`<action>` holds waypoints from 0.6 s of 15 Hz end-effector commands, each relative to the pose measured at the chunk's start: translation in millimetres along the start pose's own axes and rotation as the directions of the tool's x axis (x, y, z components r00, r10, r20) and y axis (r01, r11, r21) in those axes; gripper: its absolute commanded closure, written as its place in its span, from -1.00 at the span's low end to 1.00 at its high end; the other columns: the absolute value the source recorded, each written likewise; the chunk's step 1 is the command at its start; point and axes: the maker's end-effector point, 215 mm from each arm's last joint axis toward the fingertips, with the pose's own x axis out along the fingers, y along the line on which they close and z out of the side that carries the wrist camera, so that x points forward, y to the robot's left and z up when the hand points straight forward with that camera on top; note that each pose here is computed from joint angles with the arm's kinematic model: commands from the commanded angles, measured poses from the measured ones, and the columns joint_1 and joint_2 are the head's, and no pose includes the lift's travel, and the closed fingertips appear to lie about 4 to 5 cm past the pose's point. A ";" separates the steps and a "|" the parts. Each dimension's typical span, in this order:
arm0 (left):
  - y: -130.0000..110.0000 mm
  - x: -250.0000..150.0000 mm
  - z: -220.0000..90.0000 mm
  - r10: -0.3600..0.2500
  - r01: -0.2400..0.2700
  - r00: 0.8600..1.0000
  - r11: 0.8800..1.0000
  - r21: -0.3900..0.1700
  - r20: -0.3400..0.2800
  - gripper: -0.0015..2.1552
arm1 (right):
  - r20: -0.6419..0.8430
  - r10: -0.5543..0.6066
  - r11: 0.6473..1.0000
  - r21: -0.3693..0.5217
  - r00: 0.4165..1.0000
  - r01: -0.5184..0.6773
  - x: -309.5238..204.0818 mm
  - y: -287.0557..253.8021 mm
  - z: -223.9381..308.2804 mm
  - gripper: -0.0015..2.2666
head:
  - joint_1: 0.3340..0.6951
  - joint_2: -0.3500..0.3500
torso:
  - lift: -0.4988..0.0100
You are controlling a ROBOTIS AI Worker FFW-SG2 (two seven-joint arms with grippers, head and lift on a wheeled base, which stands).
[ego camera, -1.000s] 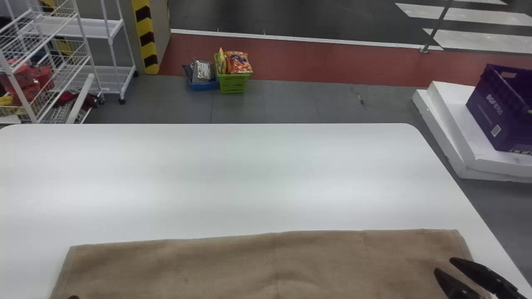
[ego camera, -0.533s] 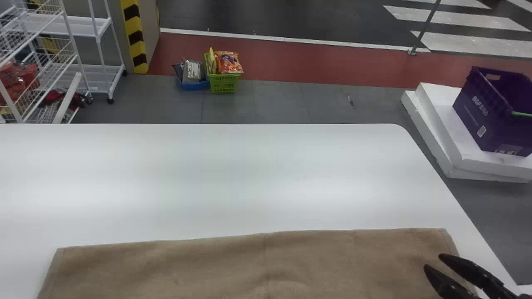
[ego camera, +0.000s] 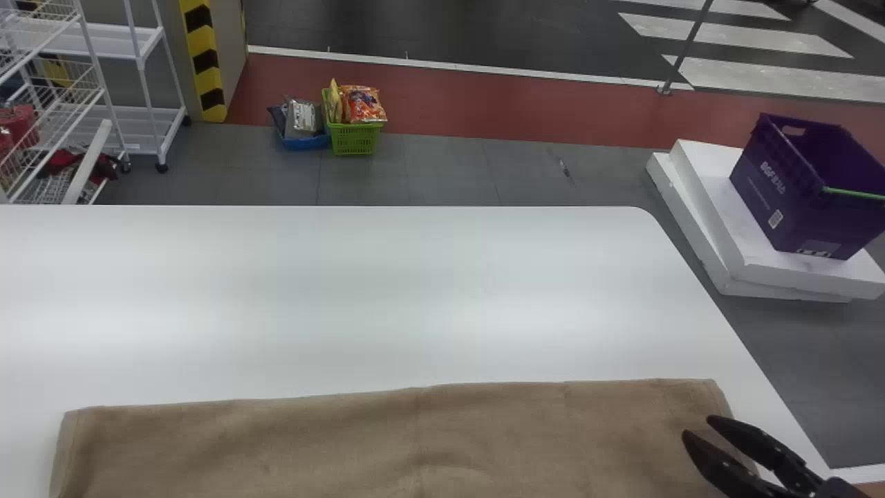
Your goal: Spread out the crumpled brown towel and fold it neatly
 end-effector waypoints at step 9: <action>-33.2 -39.8 26.0 -0.112 0.114 0.992 0.993 -0.041 0.049 0.45 | -0.045 -0.008 0.998 -0.067 0.999 0.005 52.6 10.9 -14.5 -0.62 | 1.00 -0.51 | 0.47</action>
